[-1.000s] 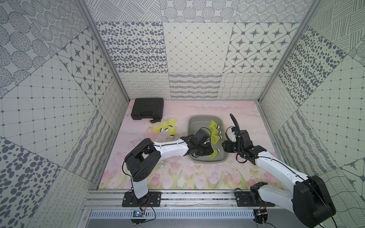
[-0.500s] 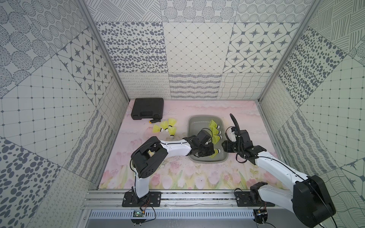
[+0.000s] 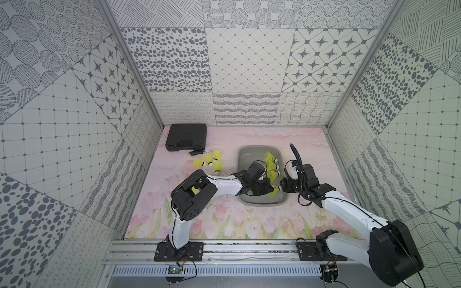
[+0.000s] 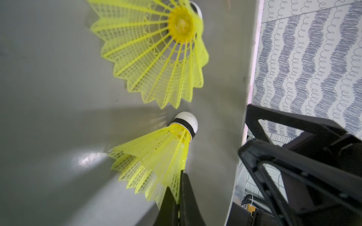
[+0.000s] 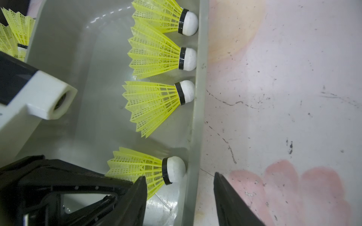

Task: Put the shuttlecocks into the storage box
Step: Place the shuttlecock in the storage box.

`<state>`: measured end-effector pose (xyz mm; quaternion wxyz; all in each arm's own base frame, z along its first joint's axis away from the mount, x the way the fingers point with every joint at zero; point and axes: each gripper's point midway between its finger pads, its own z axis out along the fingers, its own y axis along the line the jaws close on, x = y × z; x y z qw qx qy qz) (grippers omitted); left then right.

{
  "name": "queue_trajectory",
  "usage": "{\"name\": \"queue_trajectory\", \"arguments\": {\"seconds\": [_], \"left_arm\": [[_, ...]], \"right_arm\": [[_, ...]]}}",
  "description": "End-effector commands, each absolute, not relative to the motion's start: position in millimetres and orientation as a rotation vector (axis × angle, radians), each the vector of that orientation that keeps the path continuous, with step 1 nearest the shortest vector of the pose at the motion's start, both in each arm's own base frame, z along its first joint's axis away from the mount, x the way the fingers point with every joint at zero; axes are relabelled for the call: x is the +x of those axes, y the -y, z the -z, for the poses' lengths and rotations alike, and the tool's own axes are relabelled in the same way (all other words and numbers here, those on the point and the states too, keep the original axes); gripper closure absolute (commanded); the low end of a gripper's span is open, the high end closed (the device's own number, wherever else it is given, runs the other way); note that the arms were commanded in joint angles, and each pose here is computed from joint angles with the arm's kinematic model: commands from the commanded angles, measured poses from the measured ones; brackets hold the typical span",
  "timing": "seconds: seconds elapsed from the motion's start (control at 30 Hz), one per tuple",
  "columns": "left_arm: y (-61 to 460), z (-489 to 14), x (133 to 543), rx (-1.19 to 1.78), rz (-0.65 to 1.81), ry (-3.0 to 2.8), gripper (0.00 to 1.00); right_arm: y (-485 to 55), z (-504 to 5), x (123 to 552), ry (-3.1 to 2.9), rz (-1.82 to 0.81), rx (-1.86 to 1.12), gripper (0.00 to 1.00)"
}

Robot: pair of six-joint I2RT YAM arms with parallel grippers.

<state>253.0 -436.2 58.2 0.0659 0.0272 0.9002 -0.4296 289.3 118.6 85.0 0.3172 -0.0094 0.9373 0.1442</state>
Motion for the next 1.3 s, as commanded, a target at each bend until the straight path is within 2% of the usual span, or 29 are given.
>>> {"name": "queue_trajectory", "arguments": {"seconds": [0.0,0.27,0.37,0.73,0.93,1.27], "left_arm": [[443,-71,269,0.092,1.377,-2.647,1.00],[444,-70,280,0.117,1.377,-2.652,1.00],[444,-69,282,0.120,1.376,-2.659,0.97],[442,-69,283,0.137,1.345,-2.671,0.66],[433,-76,285,0.148,1.276,-2.668,0.56],[408,-91,281,0.171,1.140,-2.669,0.48]], "right_arm": [[-119,-85,293,-2.450,-0.393,-0.012,0.42],[-119,-85,293,-2.451,-0.392,-0.013,0.41],[-119,-85,293,-2.453,-0.391,-0.013,0.42],[-120,-85,294,-2.451,-0.392,-0.014,0.41],[-118,-86,294,-2.449,-0.386,-0.007,0.41],[-115,-89,295,-2.440,-0.371,0.001,0.41]]}}
